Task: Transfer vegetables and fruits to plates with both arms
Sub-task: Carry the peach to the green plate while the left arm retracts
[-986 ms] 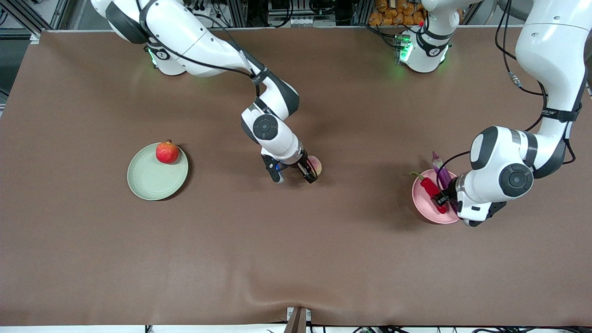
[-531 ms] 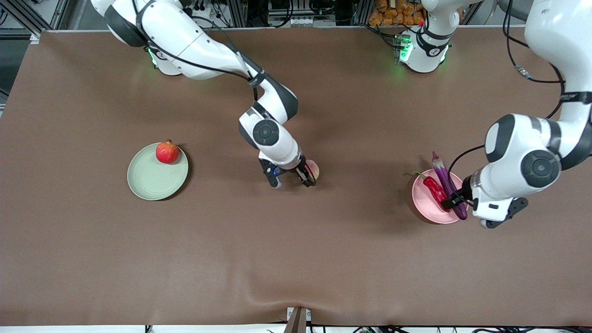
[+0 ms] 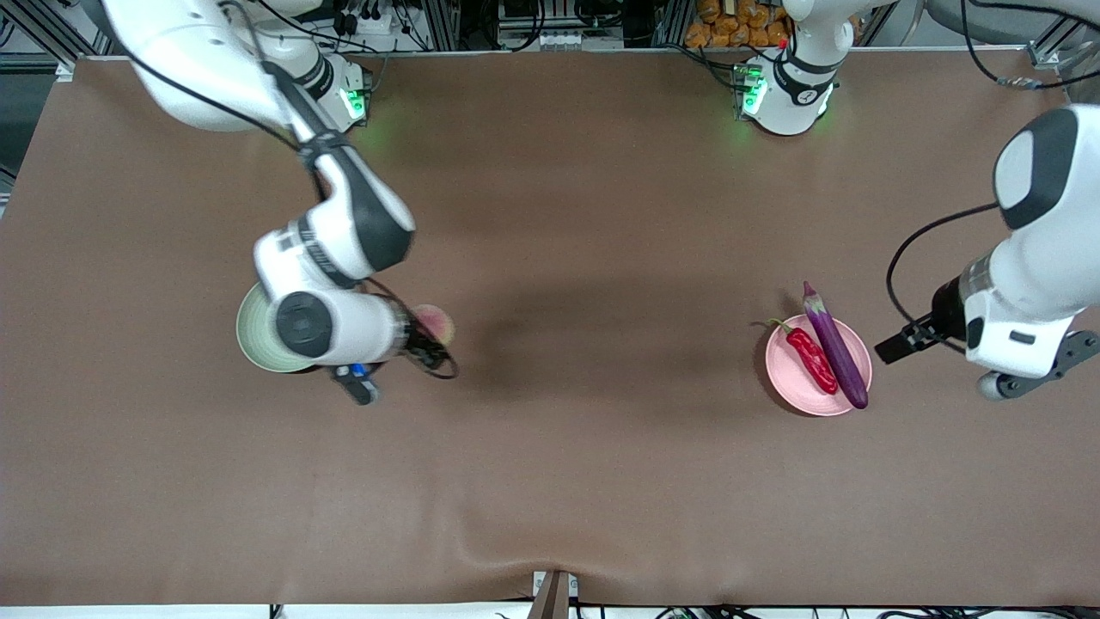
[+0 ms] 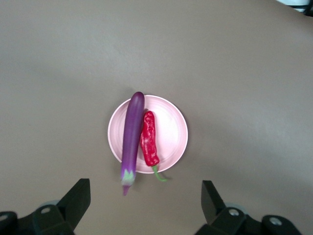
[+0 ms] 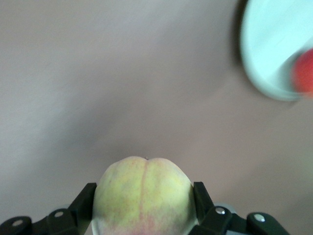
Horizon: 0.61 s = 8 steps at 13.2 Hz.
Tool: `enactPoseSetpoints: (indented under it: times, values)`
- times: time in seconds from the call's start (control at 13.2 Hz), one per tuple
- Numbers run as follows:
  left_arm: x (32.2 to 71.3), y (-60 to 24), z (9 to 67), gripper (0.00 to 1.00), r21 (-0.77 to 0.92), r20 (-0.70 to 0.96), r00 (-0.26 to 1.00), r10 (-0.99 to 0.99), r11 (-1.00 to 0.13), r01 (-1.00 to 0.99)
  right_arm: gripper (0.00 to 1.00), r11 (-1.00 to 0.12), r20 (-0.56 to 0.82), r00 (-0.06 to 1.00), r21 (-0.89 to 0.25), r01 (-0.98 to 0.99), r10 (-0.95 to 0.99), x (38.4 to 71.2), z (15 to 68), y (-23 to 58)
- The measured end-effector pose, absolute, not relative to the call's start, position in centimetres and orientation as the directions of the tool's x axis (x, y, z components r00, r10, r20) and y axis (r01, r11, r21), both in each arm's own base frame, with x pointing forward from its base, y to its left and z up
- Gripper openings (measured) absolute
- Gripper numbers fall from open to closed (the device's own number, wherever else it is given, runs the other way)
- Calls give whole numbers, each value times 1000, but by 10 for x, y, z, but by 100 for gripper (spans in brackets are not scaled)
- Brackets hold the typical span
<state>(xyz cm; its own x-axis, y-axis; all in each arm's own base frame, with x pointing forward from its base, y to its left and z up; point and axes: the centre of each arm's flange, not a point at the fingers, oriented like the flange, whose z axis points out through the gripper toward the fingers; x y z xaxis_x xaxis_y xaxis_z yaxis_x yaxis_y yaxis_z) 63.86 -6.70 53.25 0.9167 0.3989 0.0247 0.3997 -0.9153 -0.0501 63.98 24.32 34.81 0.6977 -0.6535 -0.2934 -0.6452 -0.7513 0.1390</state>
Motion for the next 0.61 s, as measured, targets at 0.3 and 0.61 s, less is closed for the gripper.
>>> enactPoseSetpoints:
  times: [0.3,0.61]
  values:
    - [592,-68,605,100,-114,44,948,314,-942,317,85,-863,-388,775,132,-488,-498,625,323,112]
    - [584,-24,621,100,-87,21,981,194,-977,195,85,-897,-365,825,77,-435,-431,606,265,30]
